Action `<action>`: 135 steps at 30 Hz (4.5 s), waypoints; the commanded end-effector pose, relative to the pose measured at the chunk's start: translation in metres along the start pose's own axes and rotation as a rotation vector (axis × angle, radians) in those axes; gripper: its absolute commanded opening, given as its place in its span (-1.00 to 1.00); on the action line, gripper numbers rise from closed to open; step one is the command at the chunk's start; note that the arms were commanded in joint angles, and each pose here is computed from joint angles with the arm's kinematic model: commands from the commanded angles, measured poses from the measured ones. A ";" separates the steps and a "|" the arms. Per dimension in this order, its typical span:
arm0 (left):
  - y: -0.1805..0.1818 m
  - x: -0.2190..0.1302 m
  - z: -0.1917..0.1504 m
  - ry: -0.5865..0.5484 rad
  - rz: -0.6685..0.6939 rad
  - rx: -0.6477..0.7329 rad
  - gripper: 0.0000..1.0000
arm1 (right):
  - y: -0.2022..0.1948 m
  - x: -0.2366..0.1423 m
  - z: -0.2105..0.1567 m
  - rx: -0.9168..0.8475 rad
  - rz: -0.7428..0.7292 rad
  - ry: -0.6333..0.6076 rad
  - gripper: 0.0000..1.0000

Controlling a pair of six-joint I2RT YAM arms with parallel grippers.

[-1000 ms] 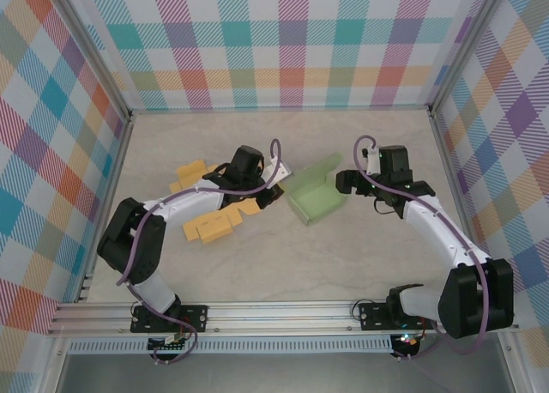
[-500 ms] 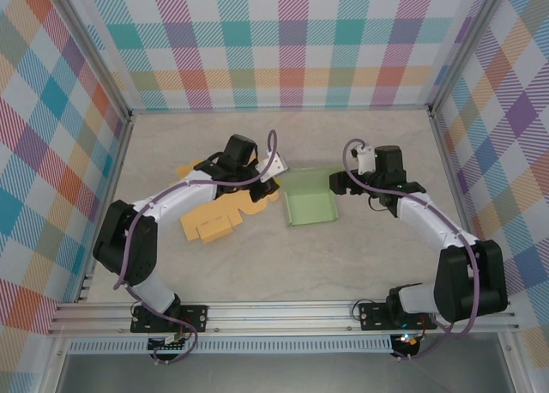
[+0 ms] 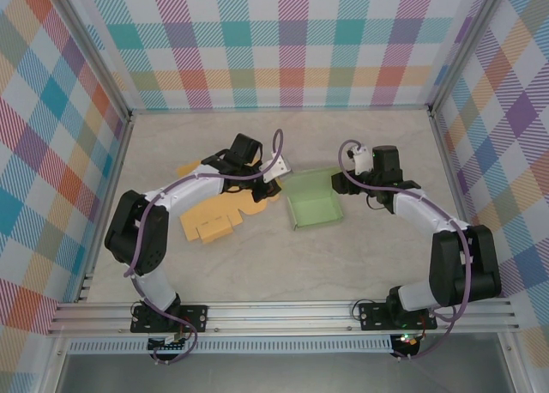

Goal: Fold the paper box

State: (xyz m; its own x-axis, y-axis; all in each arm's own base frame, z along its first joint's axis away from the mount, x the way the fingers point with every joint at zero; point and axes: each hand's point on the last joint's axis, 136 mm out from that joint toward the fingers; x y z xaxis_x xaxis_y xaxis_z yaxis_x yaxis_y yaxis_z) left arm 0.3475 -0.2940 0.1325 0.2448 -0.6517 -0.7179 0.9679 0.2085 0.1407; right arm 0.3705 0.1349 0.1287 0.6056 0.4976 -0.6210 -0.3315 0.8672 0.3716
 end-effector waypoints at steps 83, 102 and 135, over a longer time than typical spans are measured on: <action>0.077 0.035 0.049 -0.131 0.577 -0.405 -1.00 | -0.048 0.039 0.104 -0.012 -0.036 -0.137 0.64; 0.094 0.047 0.052 -0.102 0.461 -0.328 -1.00 | -0.062 0.074 0.133 -0.135 0.070 -0.106 0.66; 0.114 0.066 0.059 -0.146 0.498 -0.536 -1.00 | -0.050 0.072 0.106 0.020 0.019 -0.090 -1.00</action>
State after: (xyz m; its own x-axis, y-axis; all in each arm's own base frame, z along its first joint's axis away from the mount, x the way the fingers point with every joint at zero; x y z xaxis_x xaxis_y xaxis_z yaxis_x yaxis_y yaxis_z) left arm 0.4704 -0.3491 0.1357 0.6728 -0.4710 -0.5705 0.6265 0.7729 0.1008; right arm 0.5118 0.1146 0.1192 0.6349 0.5058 -0.5840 -0.3414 0.8617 0.3752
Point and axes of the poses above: each hand's point on the last joint's axis, 136 mm out from that joint toward the fingers, its own x axis out along the fingers, its own y axis along the line the jaws close on, z = x × y, and after that the axes turned 10 degrees about x, right-handed
